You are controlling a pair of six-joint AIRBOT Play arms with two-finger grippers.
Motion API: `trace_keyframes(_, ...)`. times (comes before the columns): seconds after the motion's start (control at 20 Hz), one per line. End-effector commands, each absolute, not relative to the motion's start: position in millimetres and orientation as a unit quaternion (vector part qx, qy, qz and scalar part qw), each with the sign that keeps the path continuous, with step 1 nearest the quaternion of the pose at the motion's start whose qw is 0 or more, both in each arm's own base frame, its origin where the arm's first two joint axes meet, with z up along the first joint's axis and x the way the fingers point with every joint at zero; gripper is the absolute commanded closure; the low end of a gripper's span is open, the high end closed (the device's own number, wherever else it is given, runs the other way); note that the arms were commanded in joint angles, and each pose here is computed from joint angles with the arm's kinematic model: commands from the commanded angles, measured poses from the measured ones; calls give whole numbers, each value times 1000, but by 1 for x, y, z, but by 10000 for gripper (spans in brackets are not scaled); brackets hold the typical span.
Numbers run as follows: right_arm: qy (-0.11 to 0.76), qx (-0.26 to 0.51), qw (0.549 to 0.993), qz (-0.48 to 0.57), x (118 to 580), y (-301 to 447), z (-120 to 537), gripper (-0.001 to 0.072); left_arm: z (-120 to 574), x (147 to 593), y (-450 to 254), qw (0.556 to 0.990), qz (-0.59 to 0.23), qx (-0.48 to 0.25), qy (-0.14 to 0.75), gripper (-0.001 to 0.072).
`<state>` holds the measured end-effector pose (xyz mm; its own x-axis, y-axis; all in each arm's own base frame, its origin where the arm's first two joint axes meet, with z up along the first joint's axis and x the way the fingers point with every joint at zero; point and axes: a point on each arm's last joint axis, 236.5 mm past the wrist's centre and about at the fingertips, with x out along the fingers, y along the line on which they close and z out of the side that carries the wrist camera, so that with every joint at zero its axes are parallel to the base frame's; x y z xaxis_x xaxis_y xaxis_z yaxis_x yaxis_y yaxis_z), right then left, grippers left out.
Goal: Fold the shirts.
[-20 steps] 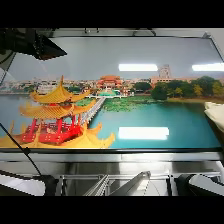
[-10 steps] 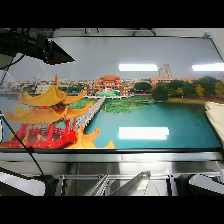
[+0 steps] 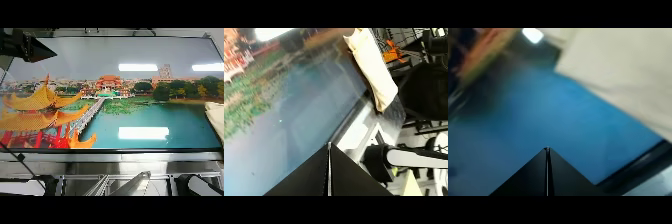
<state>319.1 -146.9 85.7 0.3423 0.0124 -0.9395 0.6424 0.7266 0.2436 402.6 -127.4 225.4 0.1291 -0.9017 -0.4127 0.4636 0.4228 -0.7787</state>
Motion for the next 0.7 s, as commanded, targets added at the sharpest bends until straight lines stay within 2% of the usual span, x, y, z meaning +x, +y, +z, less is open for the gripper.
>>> trace_keyframes(0.0, 532, 271, 802, -10, 325, -5, 85, 697, 204, 352, -134, 703, -474, -261, 461, 703)
trace_keyframes(0.2, 543, 200, 808, 112, 273, 100, 38, 697, 111, 281, -152, 693, -414, -337, 484, 702)
trace_keyframes(0.25, 551, 189, 803, 128, 265, 113, 29, 697, 91, 269, -154, 687, -396, -358, 493, 679)
trace_keyframes(0.4, 564, 179, 793, 145, 258, 126, 23, 697, 65, 233, -161, 669, -406, -362, 506, 683)
trace_keyframes(0.65, 571, 182, 787, 146, 256, 127, 21, 696, 64, 227, -163, 669, -407, -363, 505, 685)
